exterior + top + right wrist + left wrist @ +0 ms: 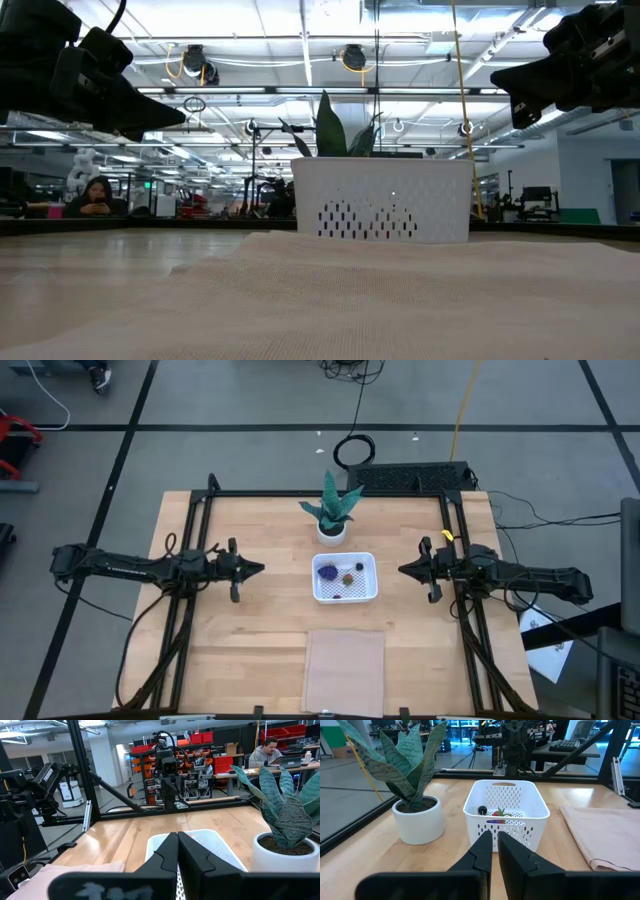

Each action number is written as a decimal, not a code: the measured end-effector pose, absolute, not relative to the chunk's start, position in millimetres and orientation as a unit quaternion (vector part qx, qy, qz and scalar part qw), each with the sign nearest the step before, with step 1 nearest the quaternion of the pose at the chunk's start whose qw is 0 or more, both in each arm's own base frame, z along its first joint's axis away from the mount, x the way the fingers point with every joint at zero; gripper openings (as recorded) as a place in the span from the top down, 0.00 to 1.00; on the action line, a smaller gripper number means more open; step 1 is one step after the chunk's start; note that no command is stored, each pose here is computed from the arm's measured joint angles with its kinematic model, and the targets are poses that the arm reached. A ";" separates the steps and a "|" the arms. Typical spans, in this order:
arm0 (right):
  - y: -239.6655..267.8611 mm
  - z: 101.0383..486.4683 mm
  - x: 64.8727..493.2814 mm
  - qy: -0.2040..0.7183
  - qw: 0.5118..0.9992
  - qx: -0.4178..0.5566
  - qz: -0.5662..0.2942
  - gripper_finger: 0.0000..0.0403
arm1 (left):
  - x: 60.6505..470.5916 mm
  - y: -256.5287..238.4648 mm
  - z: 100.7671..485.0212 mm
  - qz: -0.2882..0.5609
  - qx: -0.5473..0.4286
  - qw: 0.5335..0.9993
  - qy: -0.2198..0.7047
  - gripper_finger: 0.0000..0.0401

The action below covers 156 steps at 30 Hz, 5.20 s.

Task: Pick and placing Produce into tupperware
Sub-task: Return to Home Position

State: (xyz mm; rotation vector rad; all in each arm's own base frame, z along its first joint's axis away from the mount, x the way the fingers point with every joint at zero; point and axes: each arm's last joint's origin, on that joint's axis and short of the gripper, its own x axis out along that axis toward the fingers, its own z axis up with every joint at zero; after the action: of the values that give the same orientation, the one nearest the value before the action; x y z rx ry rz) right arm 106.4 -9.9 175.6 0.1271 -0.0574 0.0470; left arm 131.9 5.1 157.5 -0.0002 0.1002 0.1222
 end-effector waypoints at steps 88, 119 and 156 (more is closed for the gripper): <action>-9.9 176.6 106.5 -0.033 0.994 0.106 0.025 1.00 | 131.9 5.1 157.5 0.061 0.000 0.997 0.050 0.92; -9.8 176.6 106.5 -0.033 0.994 0.106 0.026 1.00 | 131.9 5.1 157.5 0.061 0.000 0.997 0.050 0.92; -9.8 176.6 106.5 -0.032 0.994 0.106 0.025 1.00 | 131.9 5.1 157.5 0.061 0.000 0.997 0.050 0.92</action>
State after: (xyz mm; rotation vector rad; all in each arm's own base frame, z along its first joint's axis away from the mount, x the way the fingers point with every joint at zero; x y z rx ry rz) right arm 106.5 -9.8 176.6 0.2119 -0.0651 0.0508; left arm 131.9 5.1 157.5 -0.0002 0.1002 0.1222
